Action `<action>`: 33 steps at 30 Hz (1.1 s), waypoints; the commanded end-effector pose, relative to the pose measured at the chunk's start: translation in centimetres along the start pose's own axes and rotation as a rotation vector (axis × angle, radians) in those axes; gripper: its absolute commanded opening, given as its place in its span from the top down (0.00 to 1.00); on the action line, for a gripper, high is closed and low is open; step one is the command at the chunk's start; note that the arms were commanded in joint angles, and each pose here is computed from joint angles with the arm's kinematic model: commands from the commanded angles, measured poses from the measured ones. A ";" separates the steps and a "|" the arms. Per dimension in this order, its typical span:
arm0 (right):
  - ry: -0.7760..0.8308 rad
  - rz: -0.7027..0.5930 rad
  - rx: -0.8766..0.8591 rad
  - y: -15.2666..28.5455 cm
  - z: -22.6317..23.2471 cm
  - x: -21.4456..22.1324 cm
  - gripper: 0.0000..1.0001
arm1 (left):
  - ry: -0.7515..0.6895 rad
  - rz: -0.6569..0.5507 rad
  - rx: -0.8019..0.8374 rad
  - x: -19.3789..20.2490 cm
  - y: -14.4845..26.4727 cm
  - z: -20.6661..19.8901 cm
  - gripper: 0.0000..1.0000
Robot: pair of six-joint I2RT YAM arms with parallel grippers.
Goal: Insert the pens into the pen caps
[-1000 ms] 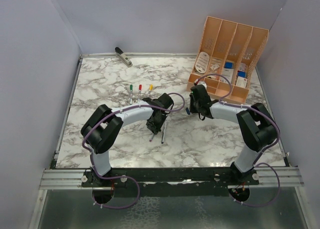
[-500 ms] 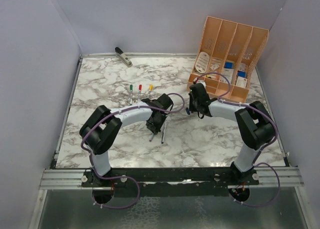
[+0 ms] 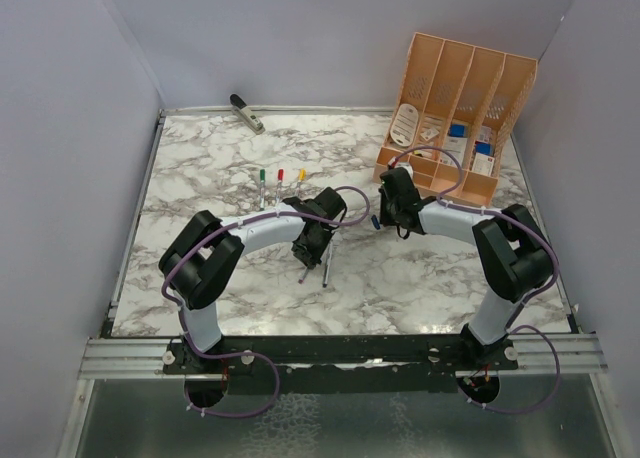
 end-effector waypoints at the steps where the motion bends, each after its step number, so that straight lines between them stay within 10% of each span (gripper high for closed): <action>1: 0.037 0.210 0.048 -0.3 -0.6 4.1 0.81 | -0.015 0.207 -0.031 3.8 -3.6 0.7 0.94; 21: 0.053 0.289 -0.008 0.2 -0.5 5.3 0.99 | -0.020 0.201 -0.032 3.9 -3.3 0.8 0.99; 33: 0.013 0.031 -0.057 3.3 -0.4 0.5 0.99 | -0.033 0.055 -0.054 2.0 -2.2 0.5 1.00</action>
Point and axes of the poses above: each gripper's point midway between its finger pads, its own y axis back along the fingers, its own z axis along the line the jaws close on, x = y × z, the point moved 10 cm from there along y, back along the fingers, and after that the axes turned 13 degrees about y, right-handed, at the moved point
